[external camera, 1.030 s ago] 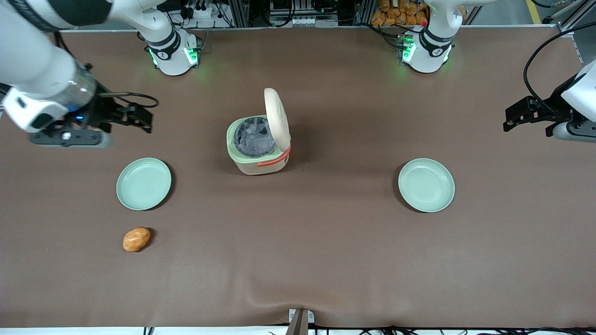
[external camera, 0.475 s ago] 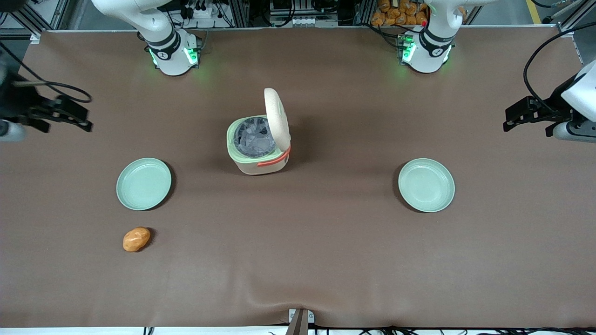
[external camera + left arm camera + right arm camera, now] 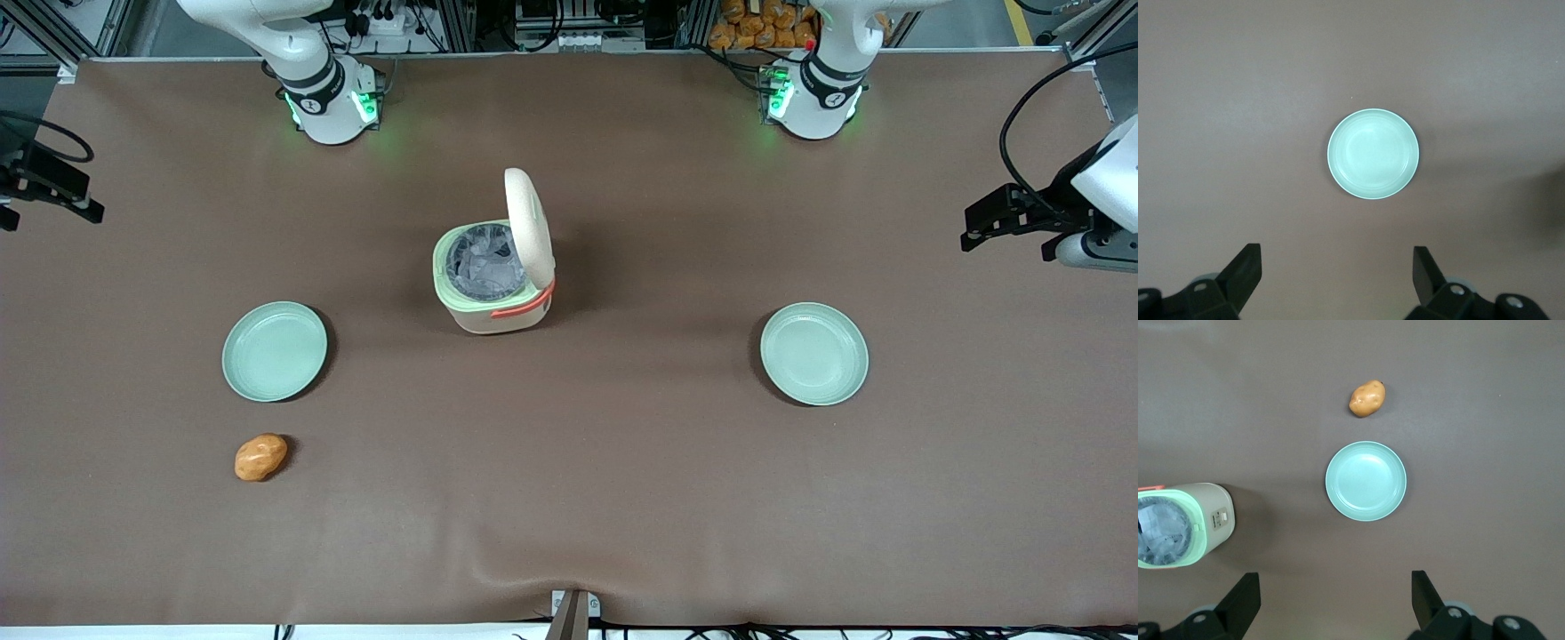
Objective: Press rice cooker button with right arm
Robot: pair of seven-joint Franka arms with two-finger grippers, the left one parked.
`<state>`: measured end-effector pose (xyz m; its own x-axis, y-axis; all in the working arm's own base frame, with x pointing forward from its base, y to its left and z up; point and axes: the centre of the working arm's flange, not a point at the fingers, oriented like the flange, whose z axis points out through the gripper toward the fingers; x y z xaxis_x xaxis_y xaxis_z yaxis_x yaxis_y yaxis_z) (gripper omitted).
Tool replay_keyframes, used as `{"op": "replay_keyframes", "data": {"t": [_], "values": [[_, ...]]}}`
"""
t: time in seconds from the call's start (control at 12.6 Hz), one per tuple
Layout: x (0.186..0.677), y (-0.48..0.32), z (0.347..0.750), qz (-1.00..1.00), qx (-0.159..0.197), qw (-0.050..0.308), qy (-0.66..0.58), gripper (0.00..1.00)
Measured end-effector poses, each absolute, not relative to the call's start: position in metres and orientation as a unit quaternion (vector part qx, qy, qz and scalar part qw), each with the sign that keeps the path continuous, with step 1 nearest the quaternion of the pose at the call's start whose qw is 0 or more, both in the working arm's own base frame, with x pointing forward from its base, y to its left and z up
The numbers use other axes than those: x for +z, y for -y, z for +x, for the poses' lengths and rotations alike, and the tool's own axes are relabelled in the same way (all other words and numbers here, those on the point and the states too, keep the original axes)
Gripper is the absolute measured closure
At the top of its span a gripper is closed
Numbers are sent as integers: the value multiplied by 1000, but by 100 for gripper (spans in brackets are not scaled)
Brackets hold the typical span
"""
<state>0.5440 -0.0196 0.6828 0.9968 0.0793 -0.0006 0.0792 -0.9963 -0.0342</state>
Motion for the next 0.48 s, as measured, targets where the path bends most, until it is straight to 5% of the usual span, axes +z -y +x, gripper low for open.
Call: {"op": "replay_keyframes", "data": {"t": [0.48], "values": [[659,28,523,-999,-6,12,50,0]]}}
